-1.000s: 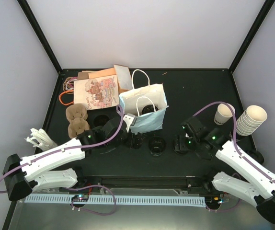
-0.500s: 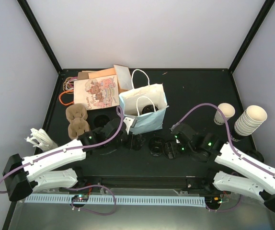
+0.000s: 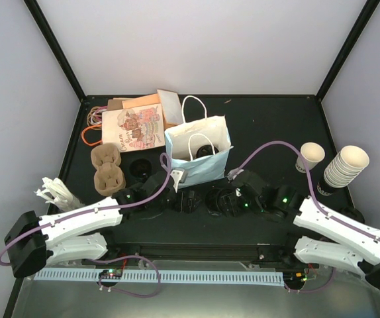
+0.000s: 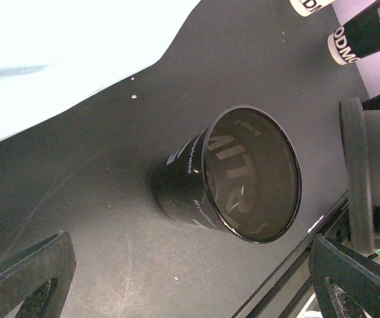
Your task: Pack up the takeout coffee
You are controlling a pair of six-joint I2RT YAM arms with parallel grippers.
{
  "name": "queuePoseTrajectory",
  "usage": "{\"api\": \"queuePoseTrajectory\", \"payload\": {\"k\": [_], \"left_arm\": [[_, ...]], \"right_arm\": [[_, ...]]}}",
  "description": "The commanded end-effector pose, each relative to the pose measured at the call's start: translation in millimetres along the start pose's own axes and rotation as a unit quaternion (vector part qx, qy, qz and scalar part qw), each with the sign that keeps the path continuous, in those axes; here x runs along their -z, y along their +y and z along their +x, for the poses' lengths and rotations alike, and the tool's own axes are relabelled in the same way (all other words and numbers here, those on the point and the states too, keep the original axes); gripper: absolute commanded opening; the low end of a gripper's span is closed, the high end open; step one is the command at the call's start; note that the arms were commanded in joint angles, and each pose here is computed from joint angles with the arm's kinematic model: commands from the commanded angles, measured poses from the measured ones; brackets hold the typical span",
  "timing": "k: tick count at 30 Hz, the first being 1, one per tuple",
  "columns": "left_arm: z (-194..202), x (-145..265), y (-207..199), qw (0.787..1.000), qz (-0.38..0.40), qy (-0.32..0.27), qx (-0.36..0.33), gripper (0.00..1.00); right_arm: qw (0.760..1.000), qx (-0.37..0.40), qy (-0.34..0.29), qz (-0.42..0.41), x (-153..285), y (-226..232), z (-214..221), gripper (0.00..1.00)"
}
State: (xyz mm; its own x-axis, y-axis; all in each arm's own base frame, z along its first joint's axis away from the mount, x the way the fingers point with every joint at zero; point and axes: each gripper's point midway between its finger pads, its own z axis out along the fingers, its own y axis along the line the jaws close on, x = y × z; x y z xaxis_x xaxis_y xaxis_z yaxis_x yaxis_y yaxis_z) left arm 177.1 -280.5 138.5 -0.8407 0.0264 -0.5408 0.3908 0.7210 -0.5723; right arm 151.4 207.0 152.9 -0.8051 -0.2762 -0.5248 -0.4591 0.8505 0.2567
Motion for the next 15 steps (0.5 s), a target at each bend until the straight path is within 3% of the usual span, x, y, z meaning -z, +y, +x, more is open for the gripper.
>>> {"api": "queuePoseTrajectory", "payload": {"k": [1,15], "left_arm": [[-15.6,2.7,-13.5,0.999,0.037,-0.027,0.022,0.98],[-14.9,0.0,-9.2,0.997,0.064,-0.025,0.045,0.88]], "right_arm": [[1.0,0.026,-0.01,0.01,-7.0,4.0,-6.0,0.77],[0.996,0.071,-0.01,0.058,-16.3,13.5,-13.8,0.77]]}}
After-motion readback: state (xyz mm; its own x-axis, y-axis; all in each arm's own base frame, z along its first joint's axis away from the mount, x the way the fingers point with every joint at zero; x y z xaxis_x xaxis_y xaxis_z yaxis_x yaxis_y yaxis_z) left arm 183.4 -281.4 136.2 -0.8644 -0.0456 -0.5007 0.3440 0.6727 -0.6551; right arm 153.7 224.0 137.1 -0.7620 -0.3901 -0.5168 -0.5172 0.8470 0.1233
